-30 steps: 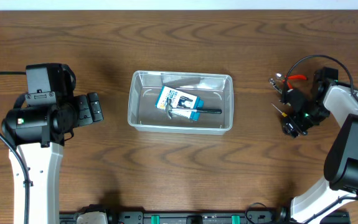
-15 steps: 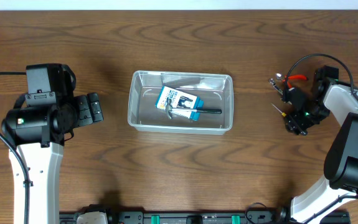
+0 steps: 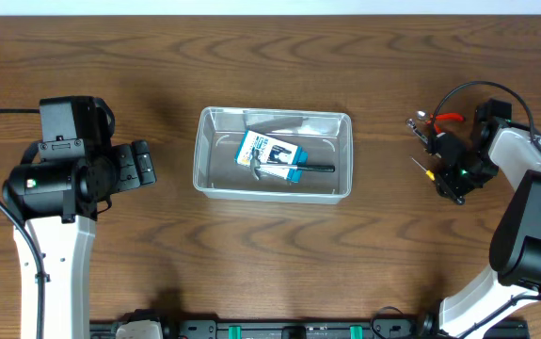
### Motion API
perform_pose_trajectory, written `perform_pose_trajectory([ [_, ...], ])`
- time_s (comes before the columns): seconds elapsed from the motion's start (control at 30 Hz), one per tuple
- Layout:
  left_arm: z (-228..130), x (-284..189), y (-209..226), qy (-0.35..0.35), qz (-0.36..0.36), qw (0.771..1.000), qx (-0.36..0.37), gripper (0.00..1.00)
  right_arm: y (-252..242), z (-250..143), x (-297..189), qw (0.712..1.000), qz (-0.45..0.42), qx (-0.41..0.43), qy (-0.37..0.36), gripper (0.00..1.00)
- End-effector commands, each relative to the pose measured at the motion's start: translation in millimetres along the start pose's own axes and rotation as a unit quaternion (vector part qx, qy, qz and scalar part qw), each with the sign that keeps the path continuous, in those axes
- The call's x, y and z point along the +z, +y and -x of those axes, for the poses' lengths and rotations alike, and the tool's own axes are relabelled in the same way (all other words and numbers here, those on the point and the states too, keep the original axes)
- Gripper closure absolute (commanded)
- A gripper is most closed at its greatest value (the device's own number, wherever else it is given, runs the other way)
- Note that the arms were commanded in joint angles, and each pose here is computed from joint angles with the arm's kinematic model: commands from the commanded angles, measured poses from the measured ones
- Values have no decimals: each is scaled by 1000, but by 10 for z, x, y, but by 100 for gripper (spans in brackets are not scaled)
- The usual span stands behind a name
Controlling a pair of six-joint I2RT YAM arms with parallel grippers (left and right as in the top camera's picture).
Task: Pack container
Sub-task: 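Lower the right gripper and grasp the yellow-handled screwdriver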
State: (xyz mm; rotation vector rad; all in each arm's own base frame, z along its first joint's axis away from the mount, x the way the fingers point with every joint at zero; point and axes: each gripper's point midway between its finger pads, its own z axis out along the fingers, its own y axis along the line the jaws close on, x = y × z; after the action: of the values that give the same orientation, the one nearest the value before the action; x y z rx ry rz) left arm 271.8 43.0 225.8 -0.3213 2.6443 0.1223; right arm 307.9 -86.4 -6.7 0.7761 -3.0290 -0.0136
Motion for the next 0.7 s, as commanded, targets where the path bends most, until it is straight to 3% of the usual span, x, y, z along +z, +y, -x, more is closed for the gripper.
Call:
perform_pose_trajectory([
  [0.0,6,-31,9,-4,-1,1000,-7,2,272,-120,272,998,66,4,21,58],
  [0.17,8,-31,9,-4,-1,1000,-7,2,267,-115,273,998,65,4,20,59],
  [0.5,8,-31,9,-4,-1,1000,-7,2,247,-94,273,998,61,4,16,76],
  [0.67,8,-31,10,-4,-1,1000,-7,2,230,-77,276,998,57,15,13,79],
])
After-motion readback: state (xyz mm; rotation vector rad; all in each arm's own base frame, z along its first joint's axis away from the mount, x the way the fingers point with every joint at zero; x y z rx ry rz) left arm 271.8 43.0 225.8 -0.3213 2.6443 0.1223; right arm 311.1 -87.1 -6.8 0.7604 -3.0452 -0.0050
